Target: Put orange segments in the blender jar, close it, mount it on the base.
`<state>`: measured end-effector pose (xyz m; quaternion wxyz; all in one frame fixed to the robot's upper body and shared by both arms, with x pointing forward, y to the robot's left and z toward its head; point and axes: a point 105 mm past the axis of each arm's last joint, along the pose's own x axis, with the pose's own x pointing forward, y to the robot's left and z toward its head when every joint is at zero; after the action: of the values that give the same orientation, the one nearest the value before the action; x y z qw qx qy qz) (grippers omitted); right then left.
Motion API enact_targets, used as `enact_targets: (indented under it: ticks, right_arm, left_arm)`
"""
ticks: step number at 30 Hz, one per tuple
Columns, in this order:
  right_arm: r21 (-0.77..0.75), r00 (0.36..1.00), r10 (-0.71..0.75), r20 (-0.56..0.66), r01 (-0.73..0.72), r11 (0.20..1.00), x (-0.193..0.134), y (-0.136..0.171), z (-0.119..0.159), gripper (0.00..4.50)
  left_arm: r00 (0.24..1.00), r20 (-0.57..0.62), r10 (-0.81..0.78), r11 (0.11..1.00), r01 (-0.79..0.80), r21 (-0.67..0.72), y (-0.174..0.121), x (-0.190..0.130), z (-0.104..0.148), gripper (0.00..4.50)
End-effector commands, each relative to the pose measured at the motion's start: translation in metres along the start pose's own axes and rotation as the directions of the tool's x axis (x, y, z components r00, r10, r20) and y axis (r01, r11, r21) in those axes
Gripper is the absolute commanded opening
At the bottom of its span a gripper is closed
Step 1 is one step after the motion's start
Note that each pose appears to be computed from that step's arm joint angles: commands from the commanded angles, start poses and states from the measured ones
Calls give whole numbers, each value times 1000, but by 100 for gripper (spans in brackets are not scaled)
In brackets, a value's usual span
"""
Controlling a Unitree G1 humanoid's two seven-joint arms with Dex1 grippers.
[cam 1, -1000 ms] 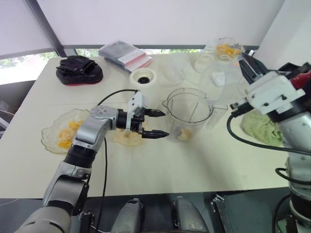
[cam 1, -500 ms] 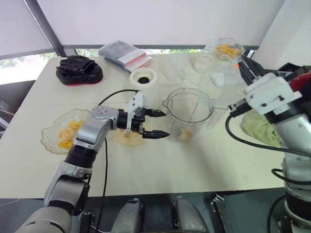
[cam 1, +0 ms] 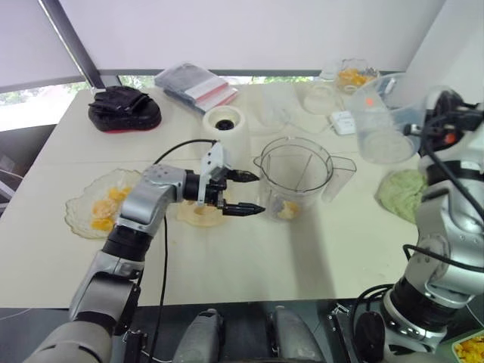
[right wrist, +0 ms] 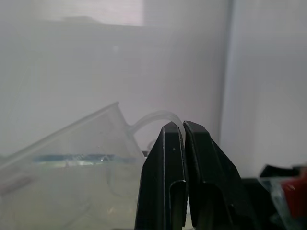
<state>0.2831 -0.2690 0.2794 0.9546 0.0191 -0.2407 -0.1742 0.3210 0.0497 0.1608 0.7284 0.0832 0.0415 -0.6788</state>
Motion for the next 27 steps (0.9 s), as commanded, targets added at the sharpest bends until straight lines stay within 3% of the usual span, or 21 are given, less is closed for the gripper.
enact_targets:
  ticks: [1, 4, 11, 20, 27]
  right_arm:
    - [86, 993, -118, 31, 115, 990, -3, -25, -1, 5]
    - [172, 972, -235, -3, 232, 957, -8, -52, -26, 5]
    - [297, 917, -380, -120, 398, 868, -20, -74, -82, 5]
    - [284, 900, -388, -200, 432, 856, -41, -68, -141, 5]
    - [259, 892, -392, -224, 442, 859, -56, -66, -168, 5]
  left_arm:
    - [1000, 15, -14, 999, 14, 45, -1, 2, 11, 443]
    - [1000, 12, -15, 999, 15, 43, -1, 1, 11, 443]
    - [1000, 3, -9, 999, 9, 43, -1, -1, 11, 443]
    - [999, -32, 12, 999, -11, 44, -2, -15, 11, 443]
    - [998, -57, 34, 998, -31, 51, -2, -26, 16, 443]
